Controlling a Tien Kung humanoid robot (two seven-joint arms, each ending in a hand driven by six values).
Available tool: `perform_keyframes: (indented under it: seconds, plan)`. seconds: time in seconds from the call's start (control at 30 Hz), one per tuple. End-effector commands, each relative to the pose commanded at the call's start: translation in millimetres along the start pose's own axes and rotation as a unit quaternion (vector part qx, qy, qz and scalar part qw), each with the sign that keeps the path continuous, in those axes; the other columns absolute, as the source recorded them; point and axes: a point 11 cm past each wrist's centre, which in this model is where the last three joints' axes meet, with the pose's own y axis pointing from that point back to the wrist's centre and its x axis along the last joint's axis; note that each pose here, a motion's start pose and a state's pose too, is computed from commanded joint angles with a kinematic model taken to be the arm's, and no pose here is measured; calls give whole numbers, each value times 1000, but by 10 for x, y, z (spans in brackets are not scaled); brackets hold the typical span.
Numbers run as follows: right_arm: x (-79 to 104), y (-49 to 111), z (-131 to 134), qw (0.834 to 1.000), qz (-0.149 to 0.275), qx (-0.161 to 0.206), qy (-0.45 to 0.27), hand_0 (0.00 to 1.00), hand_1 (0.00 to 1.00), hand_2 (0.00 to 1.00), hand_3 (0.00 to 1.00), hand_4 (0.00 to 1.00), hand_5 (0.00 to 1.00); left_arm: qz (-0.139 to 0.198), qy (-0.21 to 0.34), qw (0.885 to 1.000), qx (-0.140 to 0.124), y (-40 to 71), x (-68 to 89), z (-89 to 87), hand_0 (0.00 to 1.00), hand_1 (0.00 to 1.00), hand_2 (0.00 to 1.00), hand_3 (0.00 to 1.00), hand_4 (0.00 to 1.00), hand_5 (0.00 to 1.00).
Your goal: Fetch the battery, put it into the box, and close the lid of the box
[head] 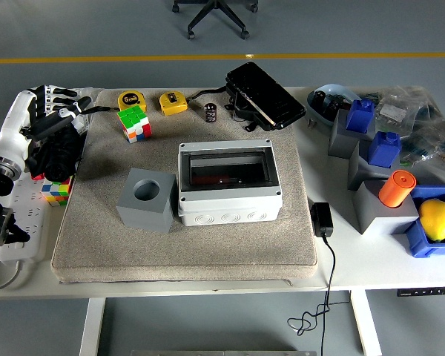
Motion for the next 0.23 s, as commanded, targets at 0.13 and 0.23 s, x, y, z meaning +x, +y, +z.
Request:
perform_keyframes:
  seconds: [0.13,0.23]
  plan:
    - [4,0,4,1000,1,-1,0,600,588,579,520,925,459,0,0,1000,-1,-3,-3,6,375,562,552,563,955,492]
    - [8,0,2,1000,1,-1,0,600,588,579,520,925,459,-1,-1,1000,1,-2,-6,-2,375,562,552,563,955,492]
